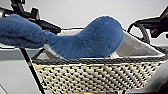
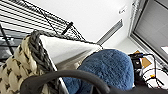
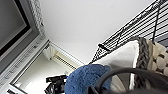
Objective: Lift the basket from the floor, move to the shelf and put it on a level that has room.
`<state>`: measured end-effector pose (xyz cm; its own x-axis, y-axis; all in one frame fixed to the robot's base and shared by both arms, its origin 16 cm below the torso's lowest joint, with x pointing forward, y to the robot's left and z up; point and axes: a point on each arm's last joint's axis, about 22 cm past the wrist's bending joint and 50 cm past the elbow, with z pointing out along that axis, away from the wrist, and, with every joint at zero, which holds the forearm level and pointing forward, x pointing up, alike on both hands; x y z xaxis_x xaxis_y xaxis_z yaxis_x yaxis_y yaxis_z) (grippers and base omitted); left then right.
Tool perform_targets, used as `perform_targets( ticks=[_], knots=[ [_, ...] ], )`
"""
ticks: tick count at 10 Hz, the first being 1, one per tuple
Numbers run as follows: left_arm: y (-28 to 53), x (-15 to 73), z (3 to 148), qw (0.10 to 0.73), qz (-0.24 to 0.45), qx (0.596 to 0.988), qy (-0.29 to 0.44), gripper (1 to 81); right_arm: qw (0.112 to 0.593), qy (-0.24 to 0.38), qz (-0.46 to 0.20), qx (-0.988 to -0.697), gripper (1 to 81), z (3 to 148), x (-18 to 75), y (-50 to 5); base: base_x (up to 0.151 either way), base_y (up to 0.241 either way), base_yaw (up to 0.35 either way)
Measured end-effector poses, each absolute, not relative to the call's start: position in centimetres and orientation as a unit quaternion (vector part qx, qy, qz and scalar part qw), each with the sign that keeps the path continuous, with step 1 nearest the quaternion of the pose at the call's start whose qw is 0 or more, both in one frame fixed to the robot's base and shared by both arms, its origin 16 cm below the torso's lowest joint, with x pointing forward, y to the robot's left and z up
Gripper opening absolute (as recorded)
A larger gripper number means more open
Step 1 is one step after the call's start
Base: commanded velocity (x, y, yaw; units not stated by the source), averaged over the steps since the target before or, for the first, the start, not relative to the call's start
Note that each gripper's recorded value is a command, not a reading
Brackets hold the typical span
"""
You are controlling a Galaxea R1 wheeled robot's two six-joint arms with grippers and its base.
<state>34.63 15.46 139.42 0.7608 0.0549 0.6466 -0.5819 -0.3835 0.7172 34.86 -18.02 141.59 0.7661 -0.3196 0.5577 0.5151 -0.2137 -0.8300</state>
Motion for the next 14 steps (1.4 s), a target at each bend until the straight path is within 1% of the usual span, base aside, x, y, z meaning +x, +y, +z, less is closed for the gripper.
perform_targets(
  ticks=[2,4,9,11,14],
  knots=[
    [16.6,35.6,142.1,0.536,0.317,0.767,-0.154,1.0,0.621,-0.070,-0.342,-0.702,1.0,142.9,35.4,-18.4,0.000,0.000,0.000],
    [16.4,36.2,143.8,0.535,0.319,0.767,-0.154,1.0,0.616,-0.075,-0.347,-0.704,1.0,144.1,36.0,-18.5,0.000,0.000,0.000],
    [15.6,38.2,146.1,0.536,0.318,0.768,-0.146,1.0,0.615,-0.067,-0.363,-0.697,1.0,146.4,38.0,-19.0,0.000,0.000,0.000],
    [15.3,38.4,146.8,0.535,0.321,0.767,-0.148,1.0,0.607,-0.078,-0.367,-0.700,1.0,147.7,38.3,-18.7,0.000,0.000,0.000],
    [15.1,39.4,148.8,0.534,0.331,0.765,-0.146,1.0,0.606,-0.075,-0.383,-0.694,1.0,149.8,39.1,-19.4,0.000,0.000,0.000]
  ],
)
